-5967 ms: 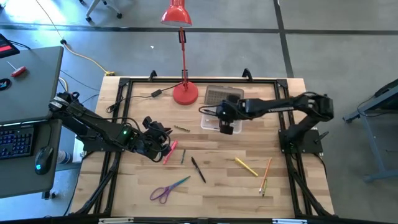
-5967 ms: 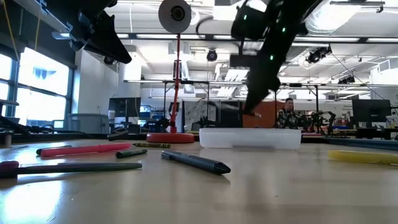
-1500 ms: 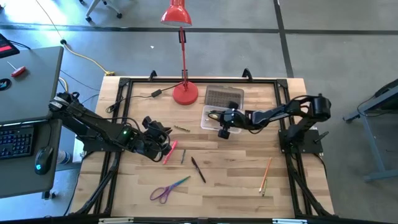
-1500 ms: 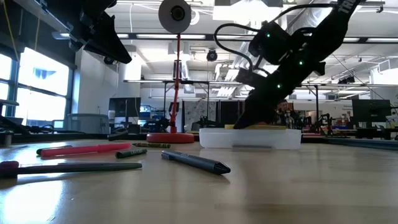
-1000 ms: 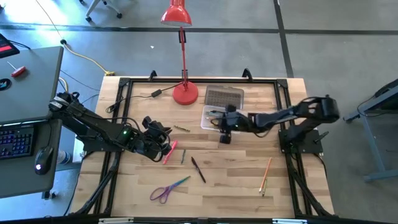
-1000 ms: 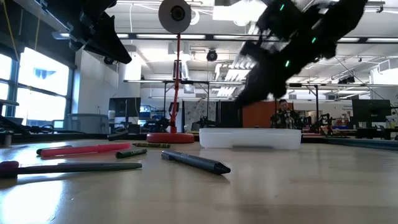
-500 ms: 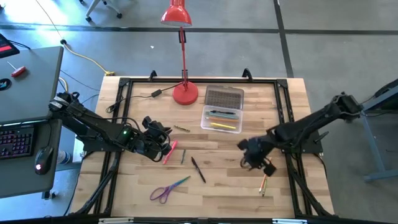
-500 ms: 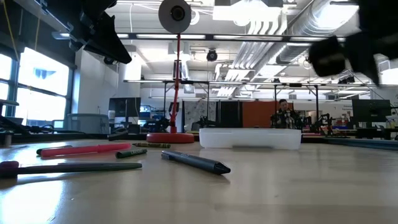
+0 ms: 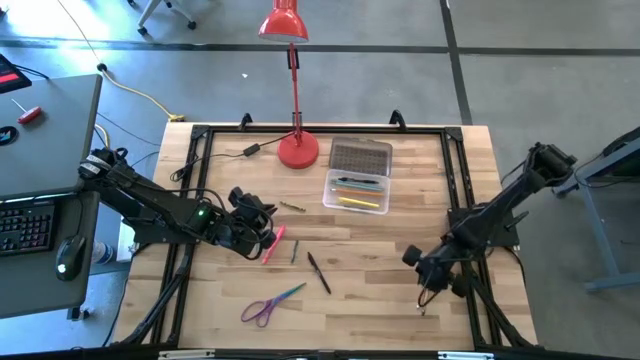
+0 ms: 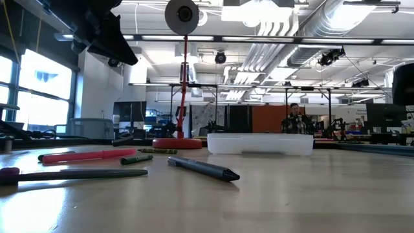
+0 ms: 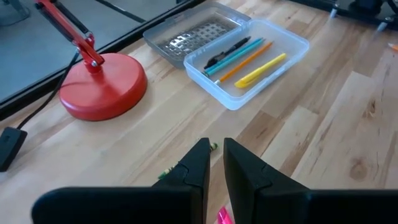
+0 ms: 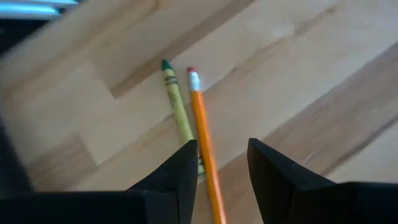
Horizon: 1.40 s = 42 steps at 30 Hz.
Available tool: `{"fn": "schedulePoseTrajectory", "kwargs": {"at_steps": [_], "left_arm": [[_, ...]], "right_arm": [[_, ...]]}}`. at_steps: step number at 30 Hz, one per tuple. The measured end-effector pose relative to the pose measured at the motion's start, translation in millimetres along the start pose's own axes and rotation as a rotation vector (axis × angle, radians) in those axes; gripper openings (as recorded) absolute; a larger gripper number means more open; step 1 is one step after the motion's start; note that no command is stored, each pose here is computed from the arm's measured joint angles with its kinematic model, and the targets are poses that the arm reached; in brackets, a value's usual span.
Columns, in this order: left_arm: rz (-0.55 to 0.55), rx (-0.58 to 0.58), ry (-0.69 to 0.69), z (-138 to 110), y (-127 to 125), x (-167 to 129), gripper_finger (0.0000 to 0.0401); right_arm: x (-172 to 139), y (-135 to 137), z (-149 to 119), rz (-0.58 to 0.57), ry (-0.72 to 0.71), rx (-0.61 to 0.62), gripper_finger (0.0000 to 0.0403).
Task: Pick & place school supplies into a supply box
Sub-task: Put the orange pencil into the black supply box
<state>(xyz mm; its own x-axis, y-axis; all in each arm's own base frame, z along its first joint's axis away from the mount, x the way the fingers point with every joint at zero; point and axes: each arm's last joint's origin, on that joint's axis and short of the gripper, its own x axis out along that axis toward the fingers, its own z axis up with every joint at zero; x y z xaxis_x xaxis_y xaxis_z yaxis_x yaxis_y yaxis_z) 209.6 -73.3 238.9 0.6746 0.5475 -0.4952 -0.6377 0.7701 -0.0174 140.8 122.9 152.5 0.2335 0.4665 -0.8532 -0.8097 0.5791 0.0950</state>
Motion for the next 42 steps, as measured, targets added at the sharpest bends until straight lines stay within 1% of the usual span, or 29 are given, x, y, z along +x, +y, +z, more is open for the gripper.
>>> {"fn": "schedulePoseTrajectory", "kwargs": {"at_steps": [4,11,13,22,30,33,36,39,42], "left_arm": [[0.006,-0.003,-0.007,0,0,0,0.0079],[0.004,-0.005,-0.006,0,0,0,0.0079],[0.004,-0.005,-0.006,0,0,0,0.0079],[0.003,-0.005,-0.006,0,0,0,0.0079],[0.003,-0.004,-0.005,0,0,0,0.0079],[0.003,-0.002,-0.005,0,0,0,0.0079],[0.004,-0.001,-0.006,0,0,0,0.0079],[0.005,0.0,-0.006,0,0,0,0.0079],[0.006,0.001,-0.006,0,0,0,0.0079]], "right_arm": [[2,4,1,-0.042,0.007,-0.023,0.0119],[11,10,-3,-0.04,0.018,-0.041,0.0119],[13,10,-3,-0.055,0.031,-0.038,0.0119],[22,9,-4,-0.032,0.059,-0.034,0.0119],[33,7,-4,-0.044,0.095,-0.03,0.0117],[37,5,-3,-0.051,0.115,-0.025,0.0106],[40,4,-2,-0.072,0.125,-0.025,0.0084],[44,2,2,-0.089,0.095,-0.032,0.0054],[46,1,7,-0.112,0.039,-0.073,0.0017]]}}
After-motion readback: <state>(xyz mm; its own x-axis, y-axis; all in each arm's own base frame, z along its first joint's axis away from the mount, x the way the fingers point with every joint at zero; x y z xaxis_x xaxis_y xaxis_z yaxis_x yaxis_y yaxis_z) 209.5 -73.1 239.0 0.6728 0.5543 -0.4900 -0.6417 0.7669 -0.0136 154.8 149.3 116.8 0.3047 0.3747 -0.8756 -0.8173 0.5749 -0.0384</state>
